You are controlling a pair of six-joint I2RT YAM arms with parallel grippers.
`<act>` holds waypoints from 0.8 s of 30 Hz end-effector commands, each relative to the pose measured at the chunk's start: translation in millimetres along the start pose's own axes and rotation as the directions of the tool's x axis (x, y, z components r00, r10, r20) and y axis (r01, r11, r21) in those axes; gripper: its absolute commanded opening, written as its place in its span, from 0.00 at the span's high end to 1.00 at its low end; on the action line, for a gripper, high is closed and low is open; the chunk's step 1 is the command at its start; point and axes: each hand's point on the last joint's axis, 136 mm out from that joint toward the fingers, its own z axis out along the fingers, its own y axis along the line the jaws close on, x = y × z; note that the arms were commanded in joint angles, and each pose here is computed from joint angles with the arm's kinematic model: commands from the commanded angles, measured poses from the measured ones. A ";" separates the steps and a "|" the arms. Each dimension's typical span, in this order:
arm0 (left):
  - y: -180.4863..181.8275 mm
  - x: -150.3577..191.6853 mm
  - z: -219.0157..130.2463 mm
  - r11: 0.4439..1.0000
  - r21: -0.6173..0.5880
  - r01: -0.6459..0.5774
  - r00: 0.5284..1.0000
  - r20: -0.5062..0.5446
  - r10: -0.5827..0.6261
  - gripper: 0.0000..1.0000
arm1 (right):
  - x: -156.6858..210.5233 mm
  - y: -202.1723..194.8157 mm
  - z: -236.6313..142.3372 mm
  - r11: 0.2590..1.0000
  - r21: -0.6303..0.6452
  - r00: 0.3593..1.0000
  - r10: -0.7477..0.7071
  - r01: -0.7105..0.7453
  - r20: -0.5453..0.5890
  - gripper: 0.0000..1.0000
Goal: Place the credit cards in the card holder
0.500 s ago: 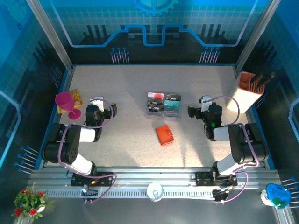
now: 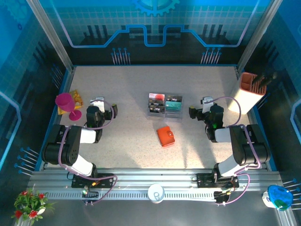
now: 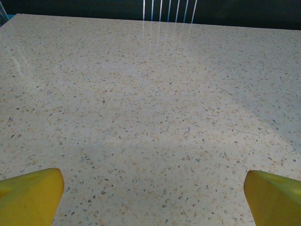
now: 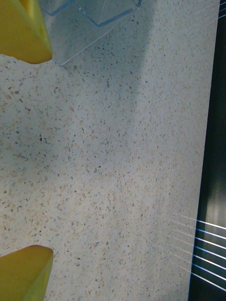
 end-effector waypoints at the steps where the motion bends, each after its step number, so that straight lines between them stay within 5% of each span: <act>1: -2.4 -10.0 2.3 1.000 0.018 0.008 1.000 0.028 -0.009 0.01 | -13.1 -3.9 1.7 1.000 0.002 0.999 -0.007 0.007 0.038 0.00; 24: -2.4 -9.3 2.5 1.000 0.019 0.010 1.000 0.025 -0.011 0.01 | -12.9 -4.4 1.6 1.000 -0.002 0.999 -0.001 0.001 0.037 0.00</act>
